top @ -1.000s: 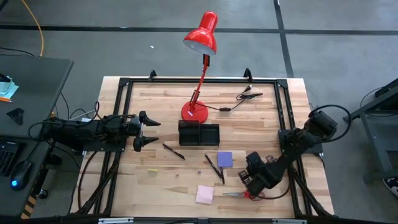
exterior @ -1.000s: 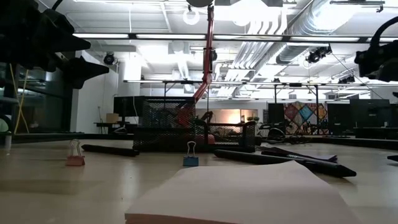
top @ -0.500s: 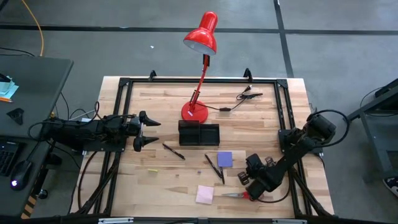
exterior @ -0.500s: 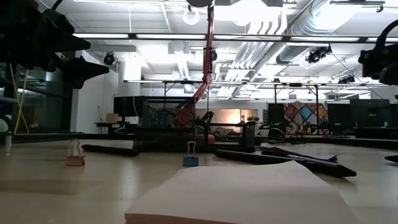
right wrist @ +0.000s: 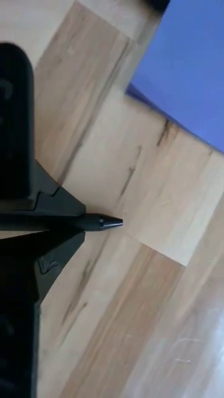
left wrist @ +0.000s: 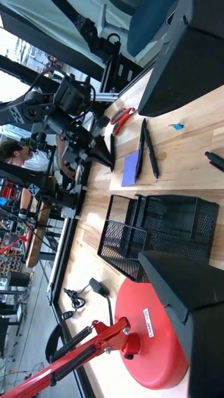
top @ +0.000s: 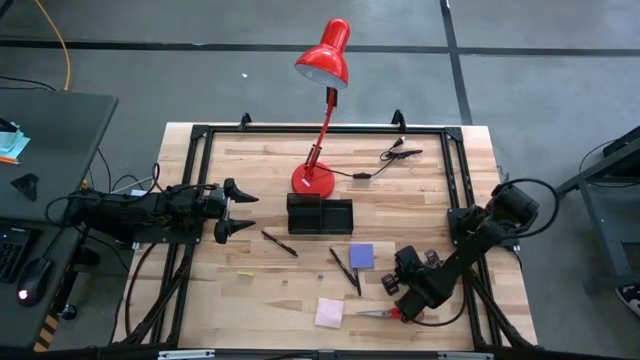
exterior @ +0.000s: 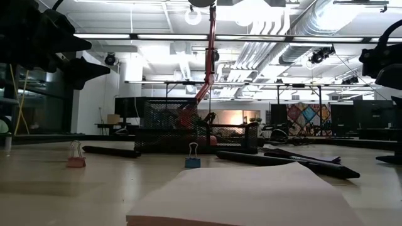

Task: Pick and place office supplies into organizer
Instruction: Put the black pen into the black desk organizer

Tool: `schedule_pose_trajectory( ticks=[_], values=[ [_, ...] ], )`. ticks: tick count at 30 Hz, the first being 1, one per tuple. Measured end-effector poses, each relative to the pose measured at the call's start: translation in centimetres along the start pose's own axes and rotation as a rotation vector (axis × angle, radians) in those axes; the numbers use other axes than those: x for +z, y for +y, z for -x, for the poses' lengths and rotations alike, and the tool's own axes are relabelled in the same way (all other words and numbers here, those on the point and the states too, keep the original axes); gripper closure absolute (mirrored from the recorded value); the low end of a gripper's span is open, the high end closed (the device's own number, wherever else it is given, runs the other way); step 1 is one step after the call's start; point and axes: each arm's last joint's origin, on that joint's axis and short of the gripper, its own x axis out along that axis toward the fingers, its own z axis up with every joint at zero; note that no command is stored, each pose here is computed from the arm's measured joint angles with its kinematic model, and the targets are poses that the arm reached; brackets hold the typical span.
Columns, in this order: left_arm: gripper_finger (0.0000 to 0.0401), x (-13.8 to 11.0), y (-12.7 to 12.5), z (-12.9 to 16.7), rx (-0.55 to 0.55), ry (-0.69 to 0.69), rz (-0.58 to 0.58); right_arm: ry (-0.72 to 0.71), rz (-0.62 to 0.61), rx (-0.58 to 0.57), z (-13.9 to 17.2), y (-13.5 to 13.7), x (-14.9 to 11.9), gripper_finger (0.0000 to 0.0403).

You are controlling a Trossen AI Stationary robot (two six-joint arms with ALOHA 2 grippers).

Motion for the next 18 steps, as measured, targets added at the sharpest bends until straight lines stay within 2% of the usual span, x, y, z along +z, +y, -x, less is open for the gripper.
schedule_pose_trajectory(
  ticks=[12,18],
  values=[
    [0.0043,0.0,0.0,0.0,0.000,0.000,0.000,-0.143,0.018,0.006,-0.1,-0.2,0.6,0.0388],
    [0.0043,0.0,0.0,0.0,0.000,0.000,0.000,-0.164,0.002,0.002,-0.3,-0.1,1.1,0.0390]
  ],
)
